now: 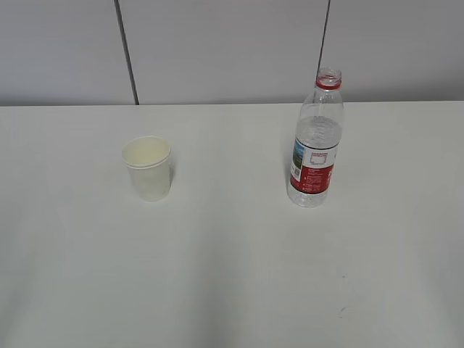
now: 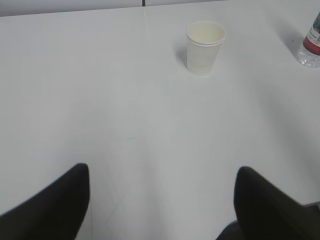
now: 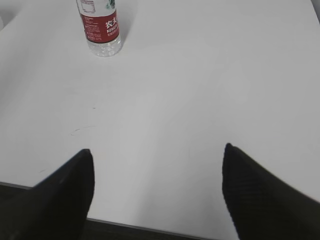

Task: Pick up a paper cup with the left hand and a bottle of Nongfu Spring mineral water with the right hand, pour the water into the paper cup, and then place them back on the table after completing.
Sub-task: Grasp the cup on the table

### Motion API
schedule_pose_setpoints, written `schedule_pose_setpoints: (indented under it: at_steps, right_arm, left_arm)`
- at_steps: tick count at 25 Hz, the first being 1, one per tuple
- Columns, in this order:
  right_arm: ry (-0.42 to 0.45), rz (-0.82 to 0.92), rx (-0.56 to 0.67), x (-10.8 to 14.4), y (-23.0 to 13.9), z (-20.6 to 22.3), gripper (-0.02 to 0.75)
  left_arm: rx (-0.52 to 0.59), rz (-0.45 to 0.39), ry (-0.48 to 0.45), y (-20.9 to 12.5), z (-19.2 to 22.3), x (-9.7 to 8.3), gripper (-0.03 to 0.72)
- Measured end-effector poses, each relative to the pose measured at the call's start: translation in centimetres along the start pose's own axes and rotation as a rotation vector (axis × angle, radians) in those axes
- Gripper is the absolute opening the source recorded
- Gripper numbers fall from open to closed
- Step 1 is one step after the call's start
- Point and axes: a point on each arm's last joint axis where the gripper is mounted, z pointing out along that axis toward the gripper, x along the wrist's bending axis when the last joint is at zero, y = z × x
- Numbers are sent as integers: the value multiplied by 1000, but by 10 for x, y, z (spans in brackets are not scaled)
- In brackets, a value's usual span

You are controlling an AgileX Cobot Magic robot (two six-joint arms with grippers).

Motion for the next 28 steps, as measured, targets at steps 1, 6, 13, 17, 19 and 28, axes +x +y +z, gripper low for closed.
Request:
schedule_pose_setpoints:
  at_steps: [1,6,13,17,19,28]
  right_arm:
    - [0,0,0,0,0,0,587]
    - [0,0,0,0,0,0,587]
    - [0,0,0,0,0,0,587]
    - [0,0,0,0,0,0,587]
    - [0,0,-2,0,0,0,587]
    - [-1,2,-73,-1,21,1,587]
  left_arm:
    - [0,0,0,0,0,0,543]
    - [0,0,0,0,0,0,543]
    - [0,0,0,0,0,0,543]
    - [0,0,0,0,0,0,543]
    - [0,0,0,0,0,0,543]
    - [-182,12,15,21,-15,1,543]
